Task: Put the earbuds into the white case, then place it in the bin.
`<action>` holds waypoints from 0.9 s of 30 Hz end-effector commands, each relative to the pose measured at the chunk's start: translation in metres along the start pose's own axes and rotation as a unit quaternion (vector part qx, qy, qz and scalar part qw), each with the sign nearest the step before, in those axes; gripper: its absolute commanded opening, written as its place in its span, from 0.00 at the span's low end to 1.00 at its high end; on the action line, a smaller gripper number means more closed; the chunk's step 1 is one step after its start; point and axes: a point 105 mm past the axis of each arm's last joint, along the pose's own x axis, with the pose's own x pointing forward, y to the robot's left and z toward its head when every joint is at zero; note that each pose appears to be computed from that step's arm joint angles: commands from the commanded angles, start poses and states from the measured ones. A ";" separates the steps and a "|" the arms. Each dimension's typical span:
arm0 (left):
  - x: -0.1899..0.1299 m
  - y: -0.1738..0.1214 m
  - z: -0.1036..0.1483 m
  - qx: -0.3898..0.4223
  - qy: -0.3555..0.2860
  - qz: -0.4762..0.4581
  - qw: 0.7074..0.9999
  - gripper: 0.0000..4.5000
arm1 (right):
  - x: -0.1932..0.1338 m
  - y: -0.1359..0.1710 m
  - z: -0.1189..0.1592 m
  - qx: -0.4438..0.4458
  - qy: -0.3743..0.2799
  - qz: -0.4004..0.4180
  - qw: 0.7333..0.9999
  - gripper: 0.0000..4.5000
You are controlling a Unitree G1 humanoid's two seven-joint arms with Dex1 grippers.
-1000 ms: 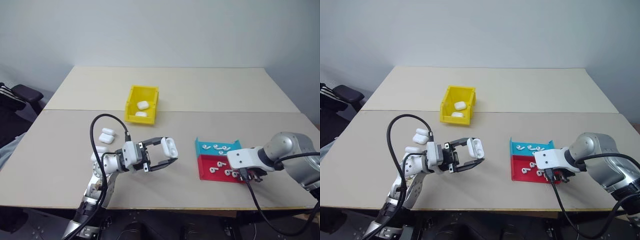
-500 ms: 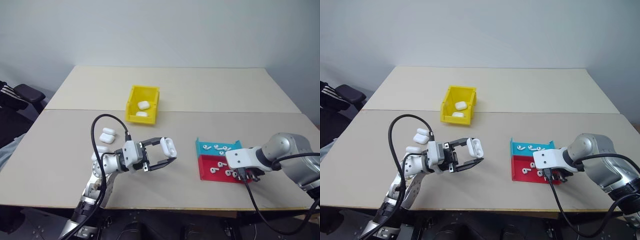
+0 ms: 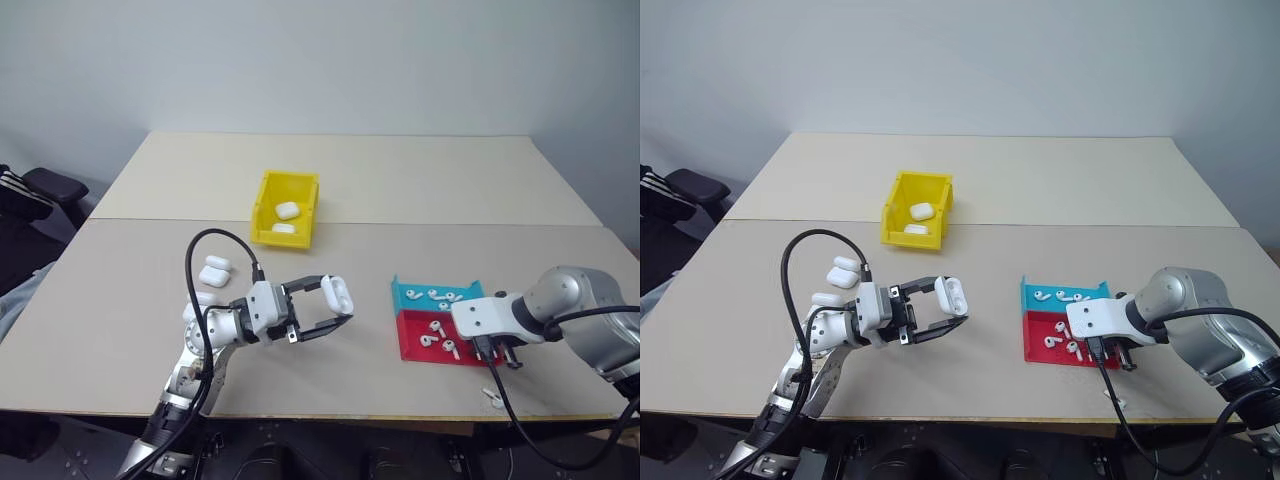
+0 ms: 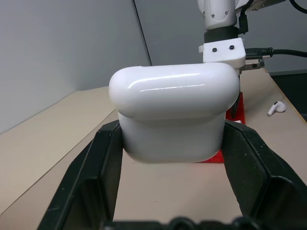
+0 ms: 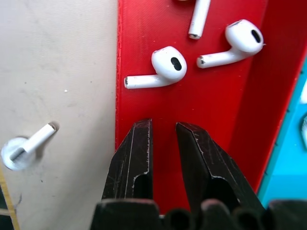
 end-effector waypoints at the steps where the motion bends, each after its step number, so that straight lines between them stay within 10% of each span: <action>1: 0.002 0.004 0.010 0.021 -0.012 0.001 1.000 0.62 | -0.021 -0.012 0.001 0.001 0.002 -0.044 0.999 0.24; 17: 0.007 0.000 0.014 0.033 -0.012 0.018 0.999 0.62 | -0.041 -0.007 0.027 0.129 -0.062 -0.085 0.986 0.24; 22: 0.007 -0.002 0.015 0.031 -0.009 0.024 0.999 0.62 | -0.035 0.001 0.032 0.178 -0.061 -0.085 0.978 0.53; 27: 0.009 -0.004 0.015 0.028 -0.009 0.027 0.999 0.62 | -0.030 0.007 0.036 0.216 -0.062 -0.085 0.971 0.53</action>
